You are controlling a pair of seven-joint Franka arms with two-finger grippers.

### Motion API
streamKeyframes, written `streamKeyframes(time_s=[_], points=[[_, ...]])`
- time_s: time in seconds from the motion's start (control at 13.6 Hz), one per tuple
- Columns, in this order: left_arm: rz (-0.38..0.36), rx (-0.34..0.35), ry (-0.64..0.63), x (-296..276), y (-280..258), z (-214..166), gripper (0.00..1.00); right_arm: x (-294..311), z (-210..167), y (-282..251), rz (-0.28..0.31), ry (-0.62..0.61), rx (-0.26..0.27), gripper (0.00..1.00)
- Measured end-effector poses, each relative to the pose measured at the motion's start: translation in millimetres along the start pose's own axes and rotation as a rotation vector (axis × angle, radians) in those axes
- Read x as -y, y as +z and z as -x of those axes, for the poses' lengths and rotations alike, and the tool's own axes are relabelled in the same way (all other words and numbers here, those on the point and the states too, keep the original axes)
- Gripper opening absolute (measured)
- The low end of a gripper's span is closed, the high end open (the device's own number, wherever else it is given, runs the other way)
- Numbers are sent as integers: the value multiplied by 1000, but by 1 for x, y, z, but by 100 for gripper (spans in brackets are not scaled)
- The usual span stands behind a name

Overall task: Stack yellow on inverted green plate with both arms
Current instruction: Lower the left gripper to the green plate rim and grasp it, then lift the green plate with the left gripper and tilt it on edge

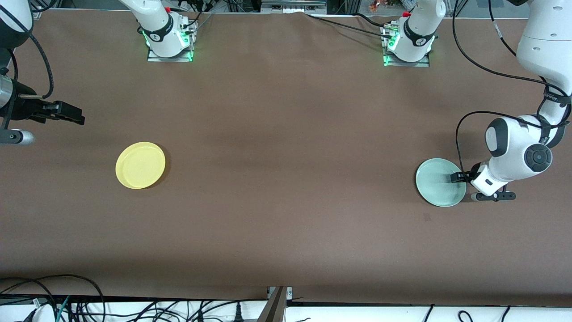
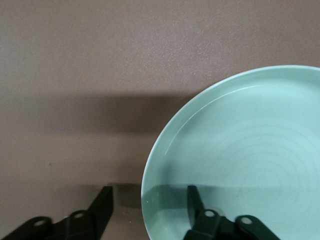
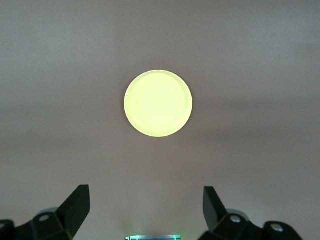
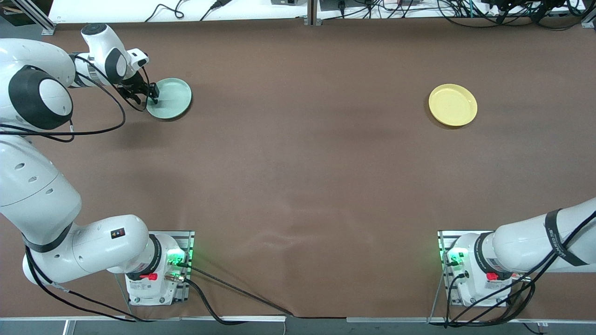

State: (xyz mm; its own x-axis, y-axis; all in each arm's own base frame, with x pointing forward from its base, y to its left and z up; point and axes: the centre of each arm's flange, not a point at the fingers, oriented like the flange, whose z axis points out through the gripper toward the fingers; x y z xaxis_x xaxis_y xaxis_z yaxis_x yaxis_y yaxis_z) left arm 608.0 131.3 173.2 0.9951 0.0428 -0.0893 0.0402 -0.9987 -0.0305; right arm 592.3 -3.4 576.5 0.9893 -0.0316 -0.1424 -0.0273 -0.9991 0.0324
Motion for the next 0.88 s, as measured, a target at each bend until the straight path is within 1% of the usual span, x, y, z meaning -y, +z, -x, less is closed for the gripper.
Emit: streamKeyframes(time_s=[0.07, 0.22, 0.29, 0.37, 0.44, 0.66, 0.81, 0.88], points=[[0, -6, 15, -1, -2, -1, 51, 0, 0, 0, 0, 0, 0, 100], [-3, -19, 76, -2, -10, -4, 32, 0, 0, 0, 0, 0, -1, 100], [-4, -23, 104, -1, -12, -4, 20, 0, 0, 0, 0, 0, -1, 100], [-5, -25, 119, -1, -13, -4, 11, 0, 0, -1, 0, 0, -1, 100], [-6, -29, 126, -1, -16, -5, 4, 0, 0, -1, 0, 0, -1, 100], [-10, -38, 138, -2, -26, -6, 4, 0, 0, -1, 0, 1, -1, 100], [-10, -20, 150, -9, -42, -8, 4, 0, 0, 0, 0, 1, -1, 100], [-7, 0, 159, -18, -57, -10, 4, 0, 0, 0, 0, 0, -1, 100]])
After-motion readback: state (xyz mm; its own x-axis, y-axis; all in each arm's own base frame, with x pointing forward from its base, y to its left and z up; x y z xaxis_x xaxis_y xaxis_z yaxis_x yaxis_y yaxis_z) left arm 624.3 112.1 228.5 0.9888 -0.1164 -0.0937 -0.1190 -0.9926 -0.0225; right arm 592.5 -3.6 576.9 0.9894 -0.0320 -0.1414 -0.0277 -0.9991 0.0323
